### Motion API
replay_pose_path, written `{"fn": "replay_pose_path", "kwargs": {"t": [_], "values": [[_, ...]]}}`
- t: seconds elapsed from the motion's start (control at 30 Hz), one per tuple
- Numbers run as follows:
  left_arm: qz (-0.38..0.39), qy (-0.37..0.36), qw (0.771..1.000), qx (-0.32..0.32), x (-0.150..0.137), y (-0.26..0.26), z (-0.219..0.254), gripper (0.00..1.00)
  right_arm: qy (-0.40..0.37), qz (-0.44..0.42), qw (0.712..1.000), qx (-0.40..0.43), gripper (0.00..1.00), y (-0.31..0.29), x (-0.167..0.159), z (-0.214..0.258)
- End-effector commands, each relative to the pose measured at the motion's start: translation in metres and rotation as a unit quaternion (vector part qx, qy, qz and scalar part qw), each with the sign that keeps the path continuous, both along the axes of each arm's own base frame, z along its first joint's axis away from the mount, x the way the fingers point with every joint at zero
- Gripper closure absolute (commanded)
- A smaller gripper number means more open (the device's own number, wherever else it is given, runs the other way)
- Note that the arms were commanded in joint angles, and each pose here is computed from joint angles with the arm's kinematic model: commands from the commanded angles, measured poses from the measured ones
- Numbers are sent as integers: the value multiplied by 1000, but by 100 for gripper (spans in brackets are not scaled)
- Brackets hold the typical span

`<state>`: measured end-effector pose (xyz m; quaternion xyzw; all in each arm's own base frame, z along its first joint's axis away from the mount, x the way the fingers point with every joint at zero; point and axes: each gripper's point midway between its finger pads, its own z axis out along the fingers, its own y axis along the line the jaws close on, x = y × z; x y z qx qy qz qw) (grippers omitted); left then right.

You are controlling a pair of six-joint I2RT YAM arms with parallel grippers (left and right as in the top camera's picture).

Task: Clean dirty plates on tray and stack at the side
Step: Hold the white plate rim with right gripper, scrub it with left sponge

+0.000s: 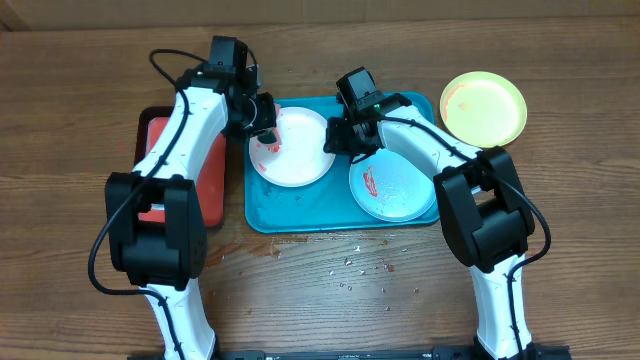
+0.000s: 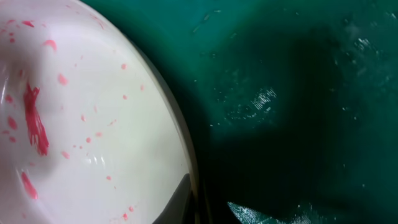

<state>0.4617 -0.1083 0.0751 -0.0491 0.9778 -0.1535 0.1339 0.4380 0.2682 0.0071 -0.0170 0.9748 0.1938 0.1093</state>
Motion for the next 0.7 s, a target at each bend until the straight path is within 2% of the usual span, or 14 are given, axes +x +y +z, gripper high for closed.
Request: {"fn": "replay_pose_path", "kwargs": {"t": [0.0, 0.37, 0.47, 0.67], "values": [[-42, -10, 999, -25, -1, -23, 3, 96, -4, 57, 998, -40, 96, -7, -13, -19], [-52, 17, 998, -26, -8, -60, -27, 96, -1, 55, 998, -40, 96, -8, -14, -20], [-37, 30, 999, -2, -9, -55, -43, 96, -1, 55, 998, -40, 96, -8, -14, -20], [19, 48, 995, 86, -10, -21, -63, 96, -1, 55, 998, -40, 96, -8, -13, -20]]}}
